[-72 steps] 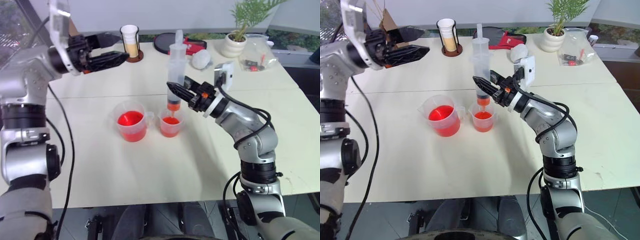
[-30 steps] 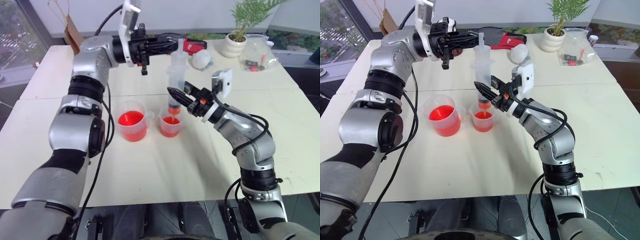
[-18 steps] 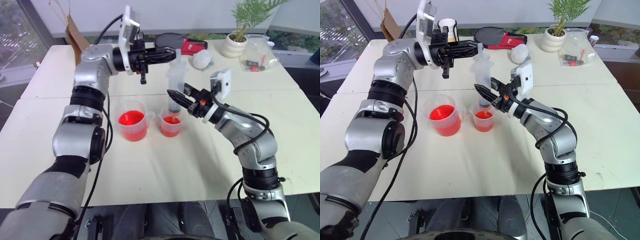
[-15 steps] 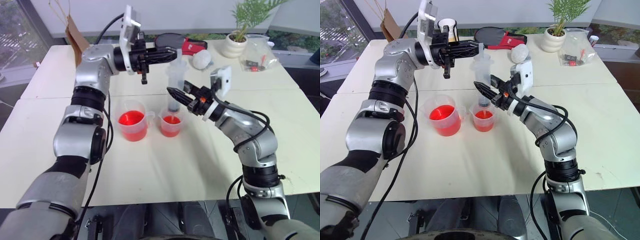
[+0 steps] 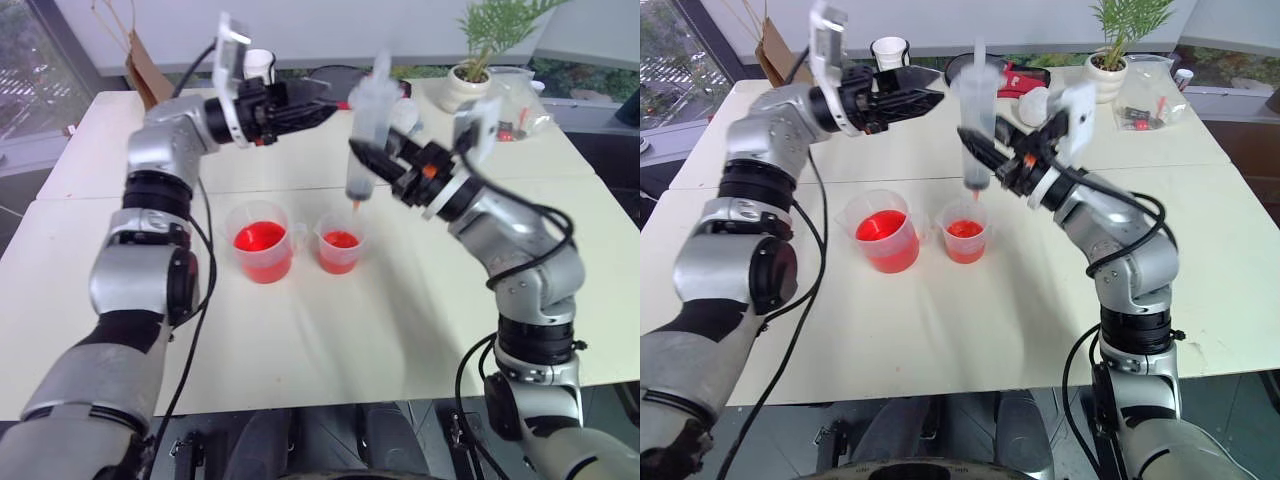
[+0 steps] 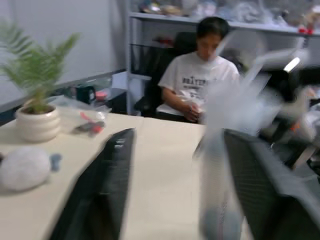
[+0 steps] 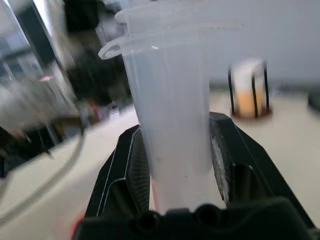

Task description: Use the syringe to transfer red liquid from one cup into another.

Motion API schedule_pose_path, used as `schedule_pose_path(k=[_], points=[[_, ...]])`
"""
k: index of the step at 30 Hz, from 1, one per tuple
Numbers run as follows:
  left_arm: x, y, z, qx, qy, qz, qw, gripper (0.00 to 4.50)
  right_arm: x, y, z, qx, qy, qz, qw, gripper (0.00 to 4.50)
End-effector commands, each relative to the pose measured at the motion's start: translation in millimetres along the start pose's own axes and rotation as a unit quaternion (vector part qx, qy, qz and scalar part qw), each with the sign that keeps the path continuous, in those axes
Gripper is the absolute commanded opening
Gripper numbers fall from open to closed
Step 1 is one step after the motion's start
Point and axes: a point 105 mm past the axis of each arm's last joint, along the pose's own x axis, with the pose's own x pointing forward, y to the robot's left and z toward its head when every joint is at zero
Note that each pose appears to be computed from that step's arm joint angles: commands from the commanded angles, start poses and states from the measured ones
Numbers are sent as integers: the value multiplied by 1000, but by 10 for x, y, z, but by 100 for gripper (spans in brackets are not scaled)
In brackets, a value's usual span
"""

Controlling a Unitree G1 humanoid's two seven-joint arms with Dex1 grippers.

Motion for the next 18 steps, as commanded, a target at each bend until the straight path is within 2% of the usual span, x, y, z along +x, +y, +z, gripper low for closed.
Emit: schedule_pose_path(k=[1, 5, 7, 9, 10, 13, 16, 18], points=[[-282, 5, 218, 28, -12, 23, 999, 281, -32, -98, 300, 36, -63, -25, 997, 134], [-547, -110, 151, 29, 20, 40, 999, 281, -140, -554, 542, 101, -82, -94, 987, 134], [-592, -296, 23, 41, 62, 27, 997, 281, -302, -893, 467, 102, 21, -137, 985, 134], [-603, -542, -72, 54, 95, 6, 994, 281, -510, -1111, 330, 121, 119, -171, 971, 134], [-596, -681, -79, 63, 109, -5, 992, 281, -648, -1186, 207, 172, 177, -185, 951, 134], [-585, -964, -131, 91, 152, -20, 984, 281, -982, -1249, -21, 275, 291, -213, 891, 134], [-582, -1106, -299, 123, 203, -23, 971, 281, -1169, -1237, -284, 315, 373, -231, 842, 134], [-560, -1174, -440, 127, 222, -31, 966, 281, -1228, -1201, -464, 326, 413, -231, 818, 134]])
